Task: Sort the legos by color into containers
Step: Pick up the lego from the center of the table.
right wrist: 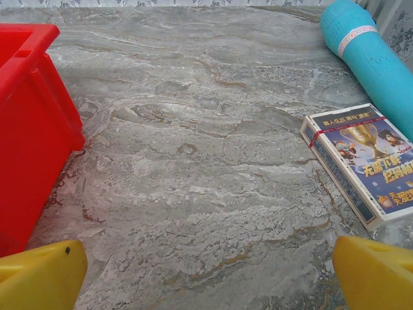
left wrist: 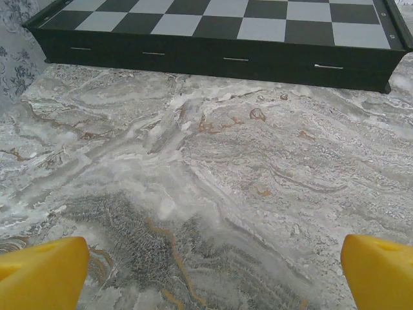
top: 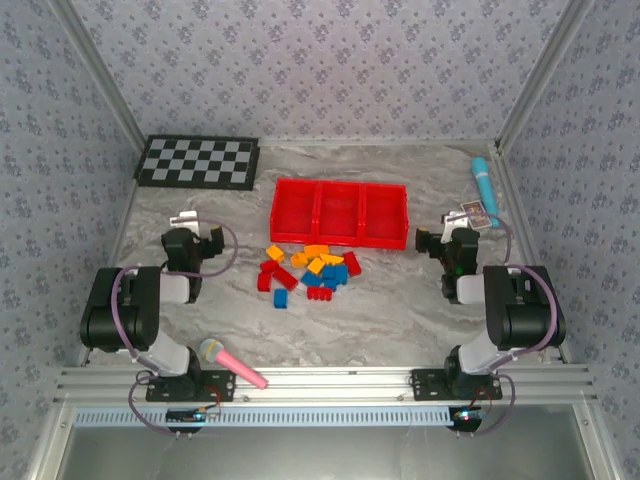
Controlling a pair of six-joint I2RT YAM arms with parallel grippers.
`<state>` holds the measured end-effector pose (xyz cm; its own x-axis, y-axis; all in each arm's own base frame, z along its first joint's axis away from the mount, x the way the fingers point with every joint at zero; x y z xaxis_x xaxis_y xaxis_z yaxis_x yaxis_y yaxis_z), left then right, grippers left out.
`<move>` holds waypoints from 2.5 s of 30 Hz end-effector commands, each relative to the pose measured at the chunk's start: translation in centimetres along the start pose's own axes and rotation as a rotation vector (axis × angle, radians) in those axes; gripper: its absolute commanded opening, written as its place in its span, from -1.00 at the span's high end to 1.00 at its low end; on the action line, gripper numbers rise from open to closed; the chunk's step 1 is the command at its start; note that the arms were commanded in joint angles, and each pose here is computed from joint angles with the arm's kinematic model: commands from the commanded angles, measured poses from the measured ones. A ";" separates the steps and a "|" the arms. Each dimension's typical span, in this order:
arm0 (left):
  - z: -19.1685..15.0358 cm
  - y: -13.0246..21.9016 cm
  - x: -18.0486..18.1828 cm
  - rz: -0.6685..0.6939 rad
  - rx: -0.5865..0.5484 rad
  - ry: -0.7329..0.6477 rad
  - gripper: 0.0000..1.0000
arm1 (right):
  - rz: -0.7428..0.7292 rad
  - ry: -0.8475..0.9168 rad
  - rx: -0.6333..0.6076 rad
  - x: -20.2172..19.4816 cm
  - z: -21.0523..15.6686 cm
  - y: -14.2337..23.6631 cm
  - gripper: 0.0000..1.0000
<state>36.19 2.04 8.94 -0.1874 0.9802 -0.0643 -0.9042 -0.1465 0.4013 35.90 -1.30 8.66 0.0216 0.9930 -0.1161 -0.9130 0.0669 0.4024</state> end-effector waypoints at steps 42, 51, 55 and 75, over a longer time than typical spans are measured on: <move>12.4 10.9 -5.9 -0.089 0.307 0.068 -1.00 | 0.352 -0.360 0.279 3.5 9.9 12.4 -0.93; 8.6 17.0 -11.0 -0.321 0.414 -0.054 -0.99 | 0.465 -0.023 0.633 14.1 5.0 12.1 -0.86; 7.5 18.1 -10.6 -0.342 0.452 -0.044 -0.99 | 0.447 0.109 0.705 16.4 2.8 11.5 -0.82; 5.2 19.9 -11.7 -0.458 0.523 0.205 -1.00 | 0.407 0.308 0.853 19.7 -2.2 8.9 -0.80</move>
<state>22.51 -11.10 22.02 0.0569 0.9038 -0.4241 -0.6111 0.3674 0.7011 26.76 18.35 7.84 -0.4266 0.9042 0.0200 -0.2198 -0.1251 0.9675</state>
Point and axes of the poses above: each hand's point on the last joint's axis, 136 mm out from that joint toward the fingers, its own y axis back along the fingers, its own x axis along the line the jaws close on, z = x × y, the point moved 3 cm from there along y, back along the fingers, and after that the axes turned 5 degrees about y, right-handed, at the moved point
